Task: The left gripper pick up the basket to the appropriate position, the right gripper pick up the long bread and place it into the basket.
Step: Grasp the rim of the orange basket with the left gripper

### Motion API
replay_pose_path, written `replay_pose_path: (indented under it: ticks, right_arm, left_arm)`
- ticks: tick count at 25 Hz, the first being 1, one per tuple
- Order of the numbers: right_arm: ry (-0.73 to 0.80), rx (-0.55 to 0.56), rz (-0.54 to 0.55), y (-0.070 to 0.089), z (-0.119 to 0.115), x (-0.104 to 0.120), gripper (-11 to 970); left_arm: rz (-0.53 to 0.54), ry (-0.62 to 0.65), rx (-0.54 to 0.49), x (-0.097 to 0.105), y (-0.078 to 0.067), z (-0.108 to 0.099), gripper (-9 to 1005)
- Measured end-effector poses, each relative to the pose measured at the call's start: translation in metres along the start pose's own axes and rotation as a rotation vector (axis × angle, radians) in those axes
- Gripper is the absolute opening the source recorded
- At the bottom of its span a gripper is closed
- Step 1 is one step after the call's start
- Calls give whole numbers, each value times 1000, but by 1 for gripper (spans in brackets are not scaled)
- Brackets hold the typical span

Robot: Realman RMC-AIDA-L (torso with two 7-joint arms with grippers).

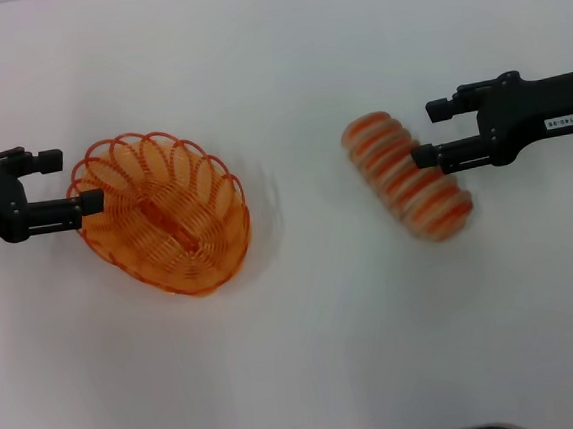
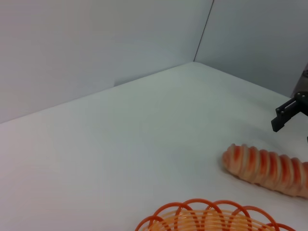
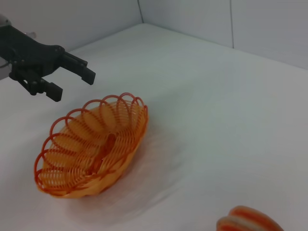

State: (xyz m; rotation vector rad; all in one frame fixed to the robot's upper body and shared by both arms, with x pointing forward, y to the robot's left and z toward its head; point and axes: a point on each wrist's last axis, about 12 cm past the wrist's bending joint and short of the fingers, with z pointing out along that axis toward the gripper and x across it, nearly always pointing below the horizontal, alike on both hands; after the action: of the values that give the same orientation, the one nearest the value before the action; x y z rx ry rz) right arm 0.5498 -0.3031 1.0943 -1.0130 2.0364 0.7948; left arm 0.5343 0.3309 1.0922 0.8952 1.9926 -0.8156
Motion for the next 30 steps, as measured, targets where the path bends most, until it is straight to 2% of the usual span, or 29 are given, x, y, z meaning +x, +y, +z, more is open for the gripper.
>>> replay_pose_path:
  ticks: [15,22,30]
  right_arm:
    - [0,0,11,0,0,0,776]
    - [-1,-5,10,0,0,-3,777]
    - [-4,-12,-5,-1,2,-9,777]
  left_arm:
    - [-5,-18,-27,-3,1,7,873]
    - [-35,-17,-65,-21,8,24,873]
    - [-60,94,-130,-48,19,42,871]
